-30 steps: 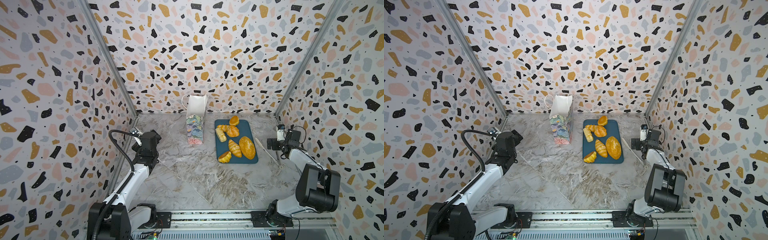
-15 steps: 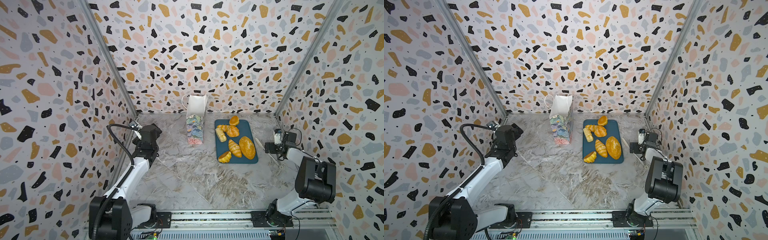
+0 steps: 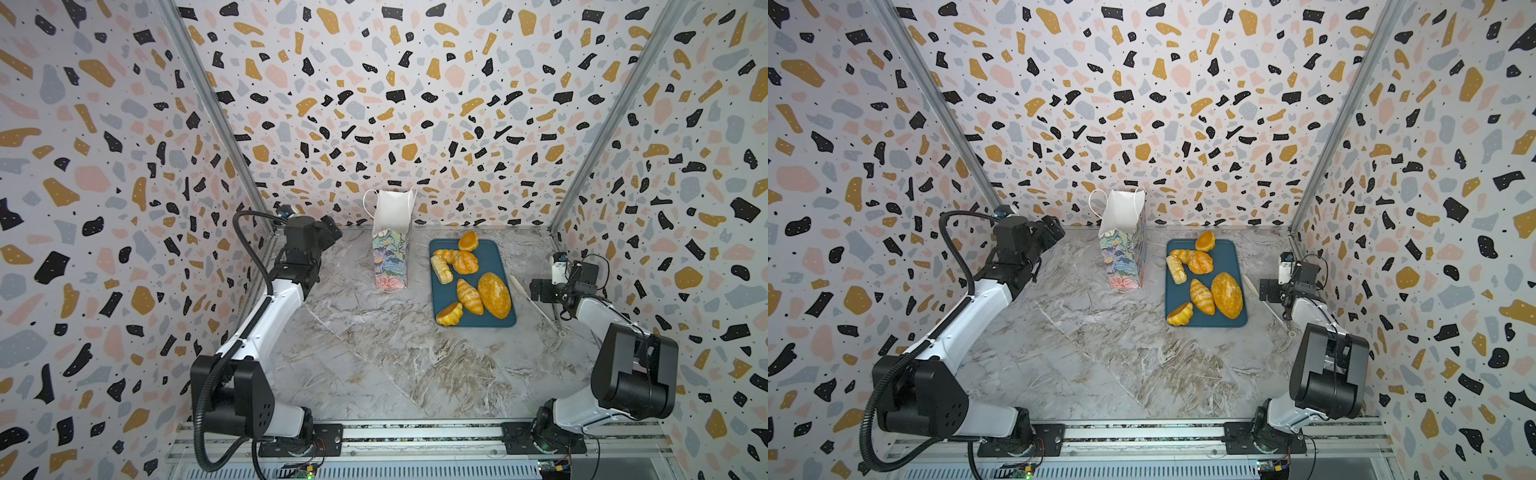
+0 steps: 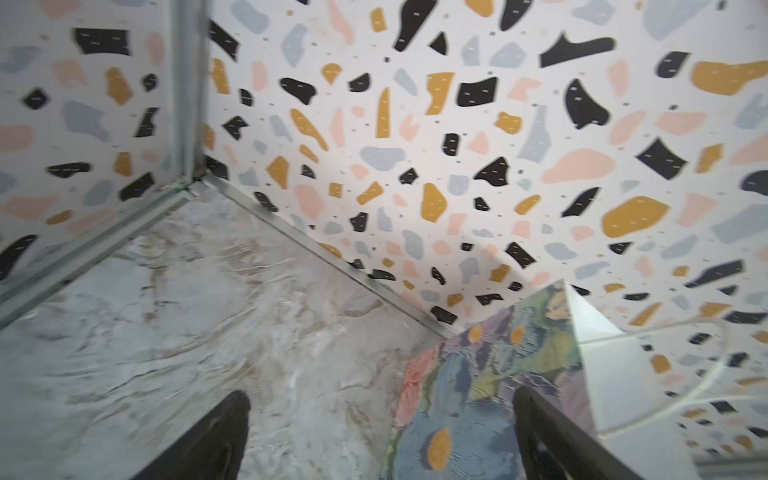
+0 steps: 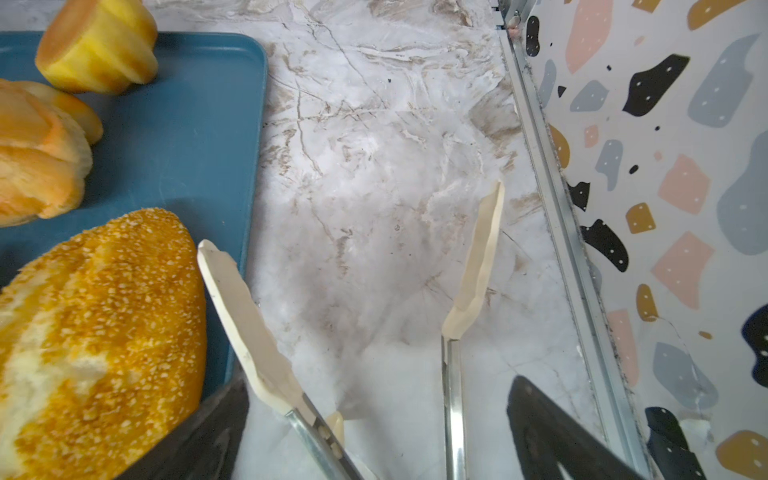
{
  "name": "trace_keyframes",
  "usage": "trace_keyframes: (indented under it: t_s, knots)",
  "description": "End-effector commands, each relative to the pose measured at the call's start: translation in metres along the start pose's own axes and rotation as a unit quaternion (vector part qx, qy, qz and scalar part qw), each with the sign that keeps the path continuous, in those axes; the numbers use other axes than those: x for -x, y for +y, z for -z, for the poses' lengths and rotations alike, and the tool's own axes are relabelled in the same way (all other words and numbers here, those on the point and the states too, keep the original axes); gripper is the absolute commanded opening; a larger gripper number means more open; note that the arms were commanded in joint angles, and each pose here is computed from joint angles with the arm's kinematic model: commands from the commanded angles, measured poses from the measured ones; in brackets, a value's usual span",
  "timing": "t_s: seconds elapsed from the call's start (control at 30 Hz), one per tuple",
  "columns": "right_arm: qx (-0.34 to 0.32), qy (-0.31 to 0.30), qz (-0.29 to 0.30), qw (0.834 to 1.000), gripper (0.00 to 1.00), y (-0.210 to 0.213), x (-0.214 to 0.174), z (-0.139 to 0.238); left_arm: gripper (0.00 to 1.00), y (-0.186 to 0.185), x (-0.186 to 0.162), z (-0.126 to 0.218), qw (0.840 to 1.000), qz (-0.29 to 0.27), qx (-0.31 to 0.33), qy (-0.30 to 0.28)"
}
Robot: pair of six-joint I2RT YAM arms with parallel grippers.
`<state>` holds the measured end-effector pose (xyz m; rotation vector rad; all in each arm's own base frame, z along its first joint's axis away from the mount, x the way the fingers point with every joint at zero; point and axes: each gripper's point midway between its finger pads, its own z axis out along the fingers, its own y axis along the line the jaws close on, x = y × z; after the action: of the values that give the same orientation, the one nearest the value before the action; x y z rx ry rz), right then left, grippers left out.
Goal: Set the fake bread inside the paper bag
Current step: 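Reach the left gripper to the paper bag's top edge and grasp it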
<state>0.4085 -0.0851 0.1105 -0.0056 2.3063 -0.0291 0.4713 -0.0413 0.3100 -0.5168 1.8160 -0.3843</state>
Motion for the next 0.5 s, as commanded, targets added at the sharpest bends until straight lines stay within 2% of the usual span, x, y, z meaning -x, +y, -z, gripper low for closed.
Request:
trace_keyframes:
  t_s: [0.0, 0.13, 0.33, 0.47]
  knots:
    - [0.014, -0.026, -0.005, 1.0, 0.99, 0.01, 0.016, 0.012, 0.99, -0.056, -0.004, 0.0, 0.993, -0.03, -0.107, 0.035]
    - [0.014, -0.033, -0.001, 0.999, 0.99, 0.015, 0.022, 0.017, 0.99, -0.086, -0.018, -0.006, 0.987, -0.067, -0.136, 0.057]
    - [0.025, -0.059, 0.001, 0.998, 0.99, 0.023, 0.035, 0.03, 0.99, -0.104, -0.03, -0.024, 0.983, -0.073, -0.152, 0.08]
    - [0.034, -0.069, -0.001, 0.997, 0.99, 0.027, 0.04, 0.034, 0.91, -0.121, -0.036, -0.035, 0.978, -0.096, -0.161, 0.093]
